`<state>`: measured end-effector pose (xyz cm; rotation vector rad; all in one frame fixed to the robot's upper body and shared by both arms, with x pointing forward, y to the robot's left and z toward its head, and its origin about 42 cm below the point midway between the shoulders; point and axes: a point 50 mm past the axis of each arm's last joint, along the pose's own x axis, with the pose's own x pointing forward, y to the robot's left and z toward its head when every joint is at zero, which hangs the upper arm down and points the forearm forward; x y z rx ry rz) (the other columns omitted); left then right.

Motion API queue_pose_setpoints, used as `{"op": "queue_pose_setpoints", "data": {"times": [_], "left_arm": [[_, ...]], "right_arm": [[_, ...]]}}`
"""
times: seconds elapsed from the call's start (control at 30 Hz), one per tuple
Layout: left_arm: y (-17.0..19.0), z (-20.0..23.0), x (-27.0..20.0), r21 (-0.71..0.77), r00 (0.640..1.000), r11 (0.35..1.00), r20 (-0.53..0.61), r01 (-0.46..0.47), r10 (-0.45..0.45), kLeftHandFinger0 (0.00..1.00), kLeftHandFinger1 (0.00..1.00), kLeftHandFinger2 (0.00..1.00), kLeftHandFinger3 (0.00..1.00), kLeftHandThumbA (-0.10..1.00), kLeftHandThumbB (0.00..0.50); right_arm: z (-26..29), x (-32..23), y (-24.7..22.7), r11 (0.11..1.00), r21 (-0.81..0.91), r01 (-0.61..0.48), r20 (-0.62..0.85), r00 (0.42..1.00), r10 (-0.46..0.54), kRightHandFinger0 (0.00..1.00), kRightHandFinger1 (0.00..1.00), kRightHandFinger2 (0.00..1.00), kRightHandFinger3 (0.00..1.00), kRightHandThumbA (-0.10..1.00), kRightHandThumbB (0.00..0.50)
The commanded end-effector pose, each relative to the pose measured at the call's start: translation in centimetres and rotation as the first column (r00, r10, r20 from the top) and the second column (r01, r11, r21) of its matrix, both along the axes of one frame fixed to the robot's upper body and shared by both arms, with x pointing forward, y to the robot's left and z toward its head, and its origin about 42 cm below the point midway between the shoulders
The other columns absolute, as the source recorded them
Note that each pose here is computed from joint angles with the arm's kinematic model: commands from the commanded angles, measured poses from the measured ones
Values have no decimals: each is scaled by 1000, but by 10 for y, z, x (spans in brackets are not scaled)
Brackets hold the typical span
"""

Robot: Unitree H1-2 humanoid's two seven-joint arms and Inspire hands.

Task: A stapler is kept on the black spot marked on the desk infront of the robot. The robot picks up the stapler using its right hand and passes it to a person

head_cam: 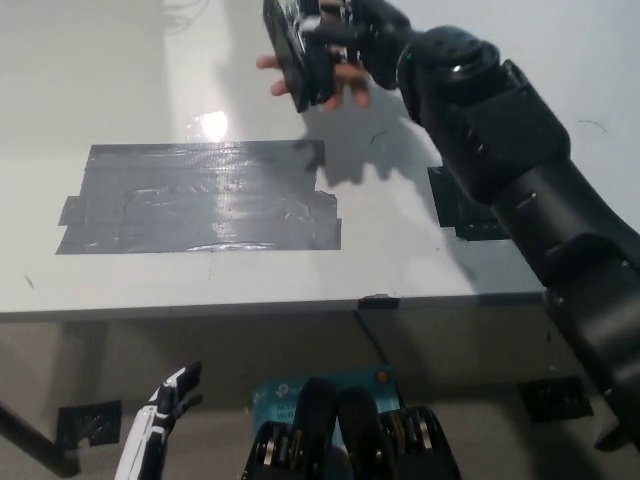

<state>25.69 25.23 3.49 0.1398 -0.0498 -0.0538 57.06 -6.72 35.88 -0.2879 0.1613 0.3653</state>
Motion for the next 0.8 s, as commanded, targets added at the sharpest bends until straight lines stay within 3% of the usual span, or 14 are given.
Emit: {"op": "queue_pose_setpoints", "data": {"times": [0.0,0.1,0.2,0.23,0.3,0.33,0.53,0.57,0.77], "left_arm": [[4,16,10,51,995,998,88,34,-38,879,919,892,818,1000,430],[4,16,10,49,995,998,89,35,-40,864,904,878,805,1000,406],[4,16,10,45,995,998,86,36,-40,847,893,869,796,1000,401],[4,16,11,47,995,998,89,32,-36,828,884,859,782,1000,398],[4,16,11,43,995,999,92,29,-33,826,879,853,777,1000,390],[4,16,10,41,995,999,93,28,-32,824,875,843,770,1000,392],[4,14,10,37,996,999,85,28,-31,819,895,858,774,1000,425],[4,14,10,34,996,999,83,26,-29,838,899,865,777,1000,433],[3,14,15,27,996,999,83,23,-25,890,921,881,801,1000,442]], "right_arm": [[34,9,-22,914,-404,-28,252,958,141,1000,1000,1000,1000,674,414],[31,11,-30,904,-427,-9,256,958,130,1000,1000,1000,1000,653,398],[40,9,-40,895,-447,-2,281,949,143,1000,1000,1000,1000,721,387],[49,7,-45,898,-440,5,310,939,146,1000,1000,1000,1000,837,394],[64,3,-47,893,-450,11,351,922,166,1000,1000,1000,1000,920,397],[75,1,-50,899,-438,17,390,905,173,1000,1000,1000,1000,907,385],[130,-21,-66,931,-362,43,504,849,156,1000,1000,1000,1000,931,419],[144,-31,-70,936,-350,48,532,832,156,1000,1000,1000,1000,932,392],[186,-110,-98,951,-308,-14,689,686,233,1000,1000,1000,1000,990,389]]}}
